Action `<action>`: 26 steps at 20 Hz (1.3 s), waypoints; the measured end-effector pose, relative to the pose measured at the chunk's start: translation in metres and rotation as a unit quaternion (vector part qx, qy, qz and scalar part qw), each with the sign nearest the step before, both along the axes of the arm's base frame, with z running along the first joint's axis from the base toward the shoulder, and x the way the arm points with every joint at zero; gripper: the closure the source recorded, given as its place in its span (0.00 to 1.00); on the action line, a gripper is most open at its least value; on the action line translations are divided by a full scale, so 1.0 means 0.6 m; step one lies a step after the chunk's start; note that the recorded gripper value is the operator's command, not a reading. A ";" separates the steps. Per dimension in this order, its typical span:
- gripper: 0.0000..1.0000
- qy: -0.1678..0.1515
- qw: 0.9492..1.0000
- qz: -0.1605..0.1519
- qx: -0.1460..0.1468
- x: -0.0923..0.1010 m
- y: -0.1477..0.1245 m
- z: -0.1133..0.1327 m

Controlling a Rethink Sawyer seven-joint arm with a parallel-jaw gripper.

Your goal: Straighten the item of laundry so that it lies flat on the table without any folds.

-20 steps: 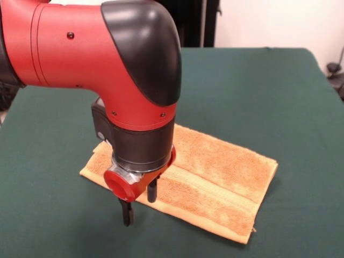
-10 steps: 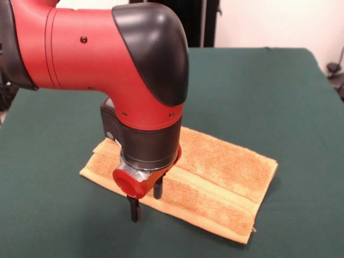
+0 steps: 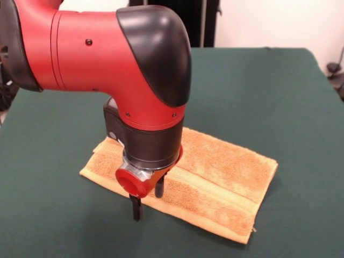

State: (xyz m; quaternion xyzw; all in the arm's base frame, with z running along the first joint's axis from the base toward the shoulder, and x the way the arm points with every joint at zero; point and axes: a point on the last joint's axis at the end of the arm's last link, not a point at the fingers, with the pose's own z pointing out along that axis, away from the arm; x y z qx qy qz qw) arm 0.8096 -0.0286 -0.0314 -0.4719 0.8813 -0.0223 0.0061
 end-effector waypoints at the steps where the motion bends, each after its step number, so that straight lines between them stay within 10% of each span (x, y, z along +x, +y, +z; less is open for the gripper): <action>1: 0.00 -0.001 1.000 0.000 0.000 0.000 0.000 -0.001; 26: 0.00 -0.012 1.000 0.008 -0.005 -0.002 0.004 -0.016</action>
